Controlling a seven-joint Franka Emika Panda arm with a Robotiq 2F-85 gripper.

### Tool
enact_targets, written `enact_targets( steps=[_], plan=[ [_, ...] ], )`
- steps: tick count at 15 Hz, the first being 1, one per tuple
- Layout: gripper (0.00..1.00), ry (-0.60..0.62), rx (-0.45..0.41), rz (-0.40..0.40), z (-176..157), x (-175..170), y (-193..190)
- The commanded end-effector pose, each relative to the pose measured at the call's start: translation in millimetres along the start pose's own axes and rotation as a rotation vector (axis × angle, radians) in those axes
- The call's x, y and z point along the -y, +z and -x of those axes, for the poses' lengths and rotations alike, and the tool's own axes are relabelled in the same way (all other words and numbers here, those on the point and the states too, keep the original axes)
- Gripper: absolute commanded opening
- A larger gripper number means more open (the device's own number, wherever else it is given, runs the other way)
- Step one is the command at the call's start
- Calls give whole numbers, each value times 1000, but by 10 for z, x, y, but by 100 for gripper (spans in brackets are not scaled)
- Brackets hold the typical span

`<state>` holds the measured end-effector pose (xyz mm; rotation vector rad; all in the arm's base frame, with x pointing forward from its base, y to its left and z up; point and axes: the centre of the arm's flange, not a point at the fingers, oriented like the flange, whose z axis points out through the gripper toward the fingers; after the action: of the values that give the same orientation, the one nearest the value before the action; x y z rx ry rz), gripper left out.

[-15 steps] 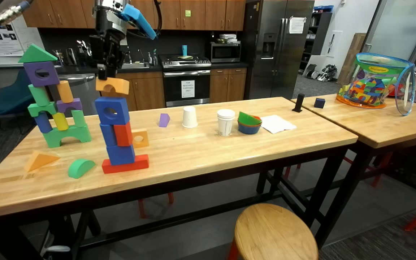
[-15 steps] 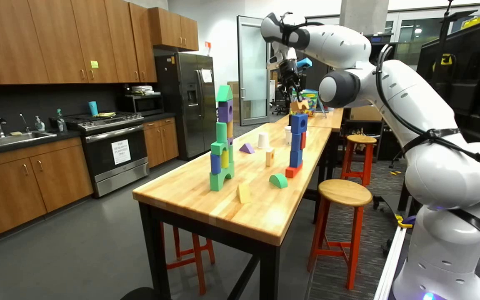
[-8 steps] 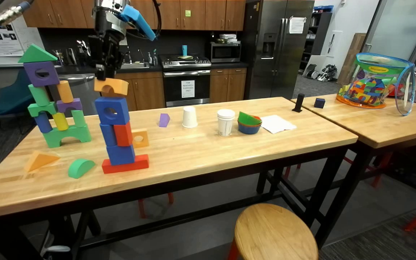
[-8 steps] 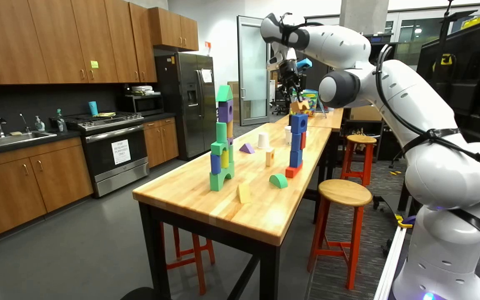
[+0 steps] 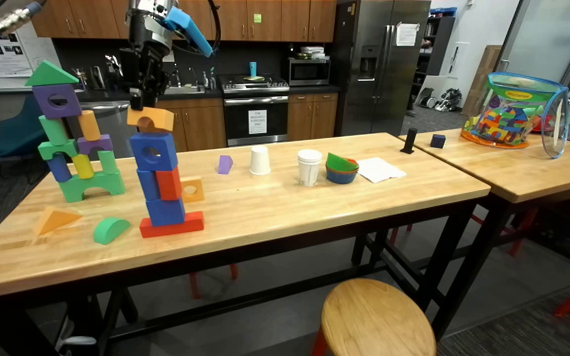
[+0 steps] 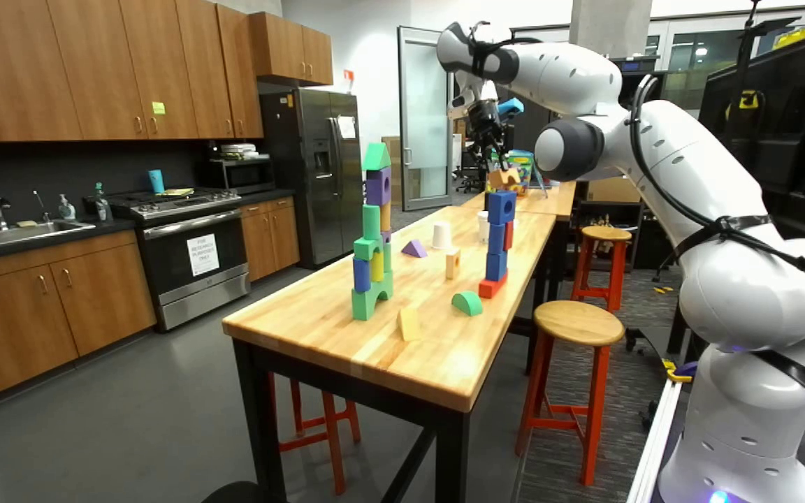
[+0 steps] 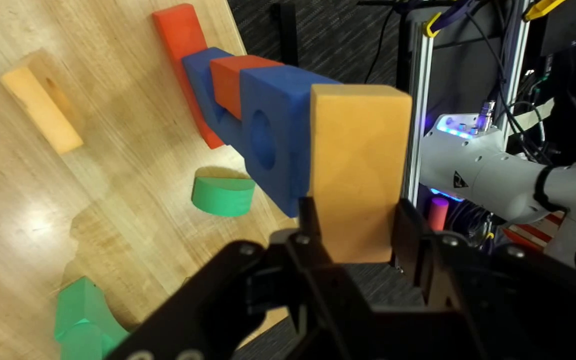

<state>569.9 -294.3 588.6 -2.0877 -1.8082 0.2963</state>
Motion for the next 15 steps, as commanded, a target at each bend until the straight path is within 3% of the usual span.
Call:
enact_targets(
  steps=[1,15],
  plan=[
    [15,8,2,-2,-65,80,67],
    [15,7,0,-4,-46,27,94]
  ],
)
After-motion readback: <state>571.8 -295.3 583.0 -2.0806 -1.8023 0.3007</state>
